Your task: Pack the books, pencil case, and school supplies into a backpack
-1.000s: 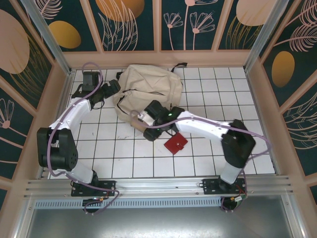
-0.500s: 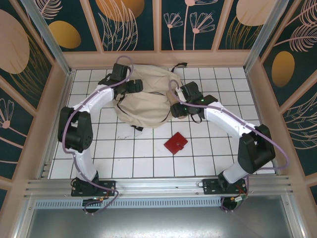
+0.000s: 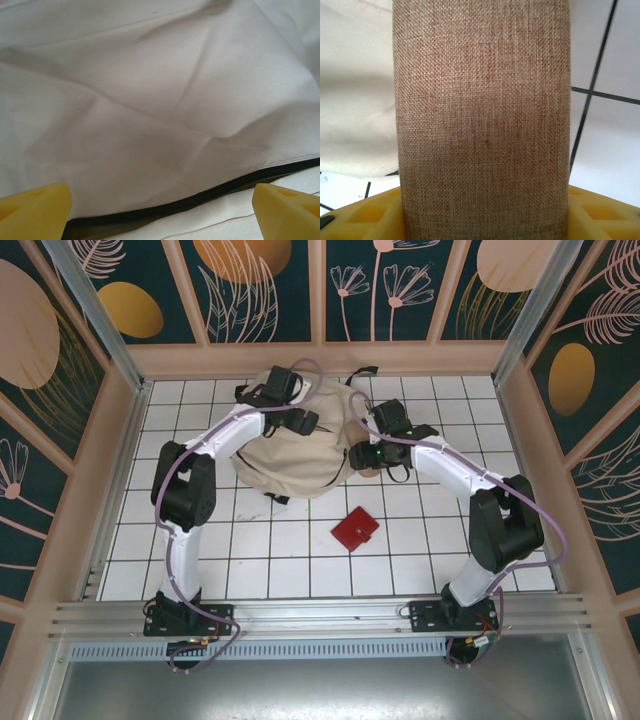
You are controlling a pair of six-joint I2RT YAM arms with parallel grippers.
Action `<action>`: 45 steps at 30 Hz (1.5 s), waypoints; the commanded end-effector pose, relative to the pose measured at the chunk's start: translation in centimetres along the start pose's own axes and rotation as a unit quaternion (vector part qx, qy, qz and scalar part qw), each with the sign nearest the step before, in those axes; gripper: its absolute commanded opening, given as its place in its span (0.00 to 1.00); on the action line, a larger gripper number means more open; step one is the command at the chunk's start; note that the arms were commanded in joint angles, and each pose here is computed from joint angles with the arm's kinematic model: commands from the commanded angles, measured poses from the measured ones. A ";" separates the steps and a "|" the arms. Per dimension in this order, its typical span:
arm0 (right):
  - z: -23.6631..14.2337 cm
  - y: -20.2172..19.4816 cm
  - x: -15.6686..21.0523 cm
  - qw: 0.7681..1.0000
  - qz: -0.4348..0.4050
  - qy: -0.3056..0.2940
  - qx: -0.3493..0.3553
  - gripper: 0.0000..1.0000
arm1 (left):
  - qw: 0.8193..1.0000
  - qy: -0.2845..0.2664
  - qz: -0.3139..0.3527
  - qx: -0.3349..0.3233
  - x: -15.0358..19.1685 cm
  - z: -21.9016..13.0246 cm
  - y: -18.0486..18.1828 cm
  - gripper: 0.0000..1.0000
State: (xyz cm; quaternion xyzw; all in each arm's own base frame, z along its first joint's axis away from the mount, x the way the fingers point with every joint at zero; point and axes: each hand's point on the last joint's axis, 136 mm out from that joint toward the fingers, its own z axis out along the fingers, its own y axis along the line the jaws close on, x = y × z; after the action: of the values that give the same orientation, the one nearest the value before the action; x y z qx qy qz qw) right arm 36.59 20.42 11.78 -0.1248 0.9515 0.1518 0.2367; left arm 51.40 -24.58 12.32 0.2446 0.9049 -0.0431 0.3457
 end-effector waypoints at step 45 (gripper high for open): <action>-0.9 1.2 -1.2 0.999 0.030 -0.025 -0.034 0.54 | 0.983 -0.032 -0.011 -0.182 -2.9 -0.3 8.5 0.80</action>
State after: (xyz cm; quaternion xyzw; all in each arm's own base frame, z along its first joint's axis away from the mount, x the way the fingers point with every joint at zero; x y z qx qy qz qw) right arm 36.75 20.24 11.77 -0.0951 0.9532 0.1697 0.2315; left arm 56.08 -21.16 13.44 0.2563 0.8699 0.1242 0.4026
